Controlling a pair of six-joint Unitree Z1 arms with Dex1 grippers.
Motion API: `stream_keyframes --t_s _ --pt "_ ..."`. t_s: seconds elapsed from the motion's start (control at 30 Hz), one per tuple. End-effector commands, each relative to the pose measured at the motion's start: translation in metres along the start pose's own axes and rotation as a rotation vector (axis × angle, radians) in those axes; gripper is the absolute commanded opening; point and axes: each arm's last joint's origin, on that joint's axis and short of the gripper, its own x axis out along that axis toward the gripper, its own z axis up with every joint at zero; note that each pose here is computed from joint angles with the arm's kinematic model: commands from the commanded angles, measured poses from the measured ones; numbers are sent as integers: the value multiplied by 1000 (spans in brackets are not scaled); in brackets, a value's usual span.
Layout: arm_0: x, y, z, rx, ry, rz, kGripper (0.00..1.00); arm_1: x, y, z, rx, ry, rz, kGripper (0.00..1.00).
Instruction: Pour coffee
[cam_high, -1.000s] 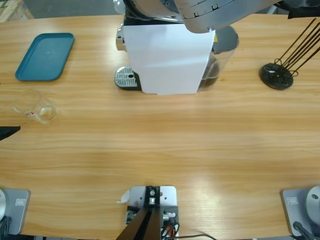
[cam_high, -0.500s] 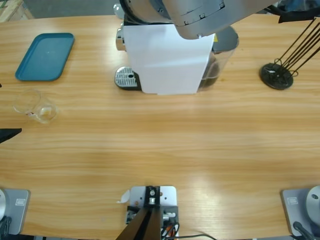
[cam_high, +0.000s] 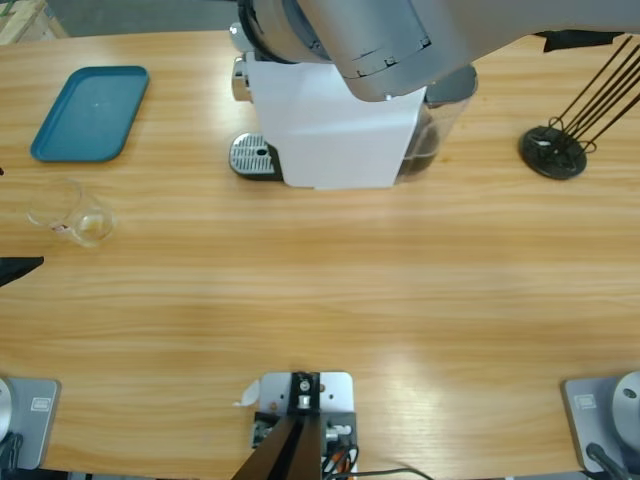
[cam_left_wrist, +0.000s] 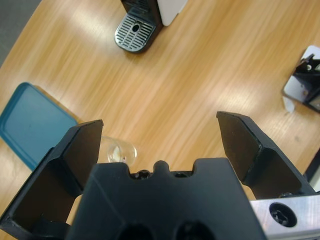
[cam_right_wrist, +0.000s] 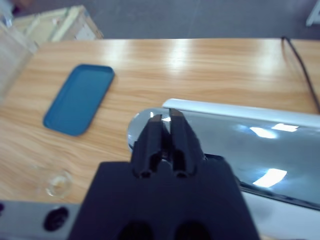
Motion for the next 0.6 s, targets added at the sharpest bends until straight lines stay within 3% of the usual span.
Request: stream_keyframes --t_s 0.03,0.27,0.43,0.6 --pt "10 6 -8 -150 48 55 996 -36 -18 6 -171 16 1 1000" --pt "16 11 -7 -185 87 78 996 -82 -80 59 -223 35 289 1000" --pt "6 7 -16 -151 93 37 999 -111 -126 35 -327 97 432 1000" --pt "3 5 -31 -135 133 24 1000 -139 -167 -14 -371 151 437 1000"
